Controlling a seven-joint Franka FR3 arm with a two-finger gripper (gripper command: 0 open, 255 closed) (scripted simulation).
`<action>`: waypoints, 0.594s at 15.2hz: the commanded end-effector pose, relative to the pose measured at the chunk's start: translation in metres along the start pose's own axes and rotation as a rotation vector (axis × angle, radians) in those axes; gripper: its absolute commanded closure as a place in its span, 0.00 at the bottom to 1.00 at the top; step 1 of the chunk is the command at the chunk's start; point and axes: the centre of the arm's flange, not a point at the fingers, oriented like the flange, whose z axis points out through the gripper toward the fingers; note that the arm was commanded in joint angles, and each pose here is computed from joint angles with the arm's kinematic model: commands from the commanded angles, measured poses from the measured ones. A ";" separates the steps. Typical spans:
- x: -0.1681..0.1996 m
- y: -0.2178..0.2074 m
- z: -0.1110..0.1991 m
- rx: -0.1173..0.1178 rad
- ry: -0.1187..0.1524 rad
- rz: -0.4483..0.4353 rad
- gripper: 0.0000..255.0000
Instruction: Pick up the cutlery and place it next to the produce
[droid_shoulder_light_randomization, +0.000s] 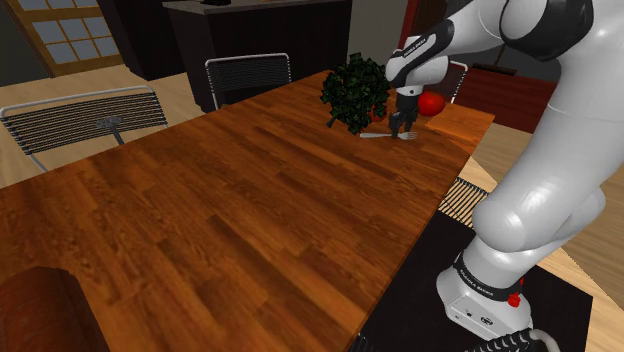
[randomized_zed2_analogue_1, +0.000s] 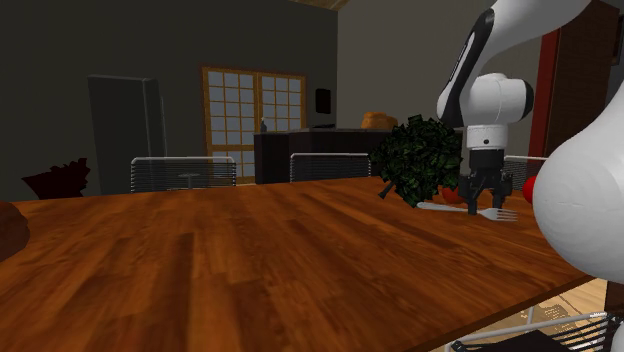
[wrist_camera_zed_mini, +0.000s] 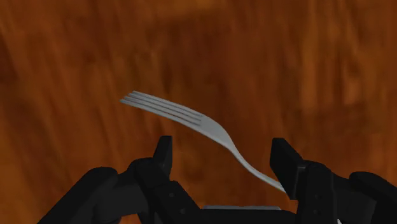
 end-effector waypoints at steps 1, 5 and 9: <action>0.000 0.001 0.000 -0.003 0.004 0.001 0.00; 0.000 0.002 -0.012 -0.003 0.004 0.001 0.00; 0.000 0.001 -0.049 -0.003 0.004 0.001 0.00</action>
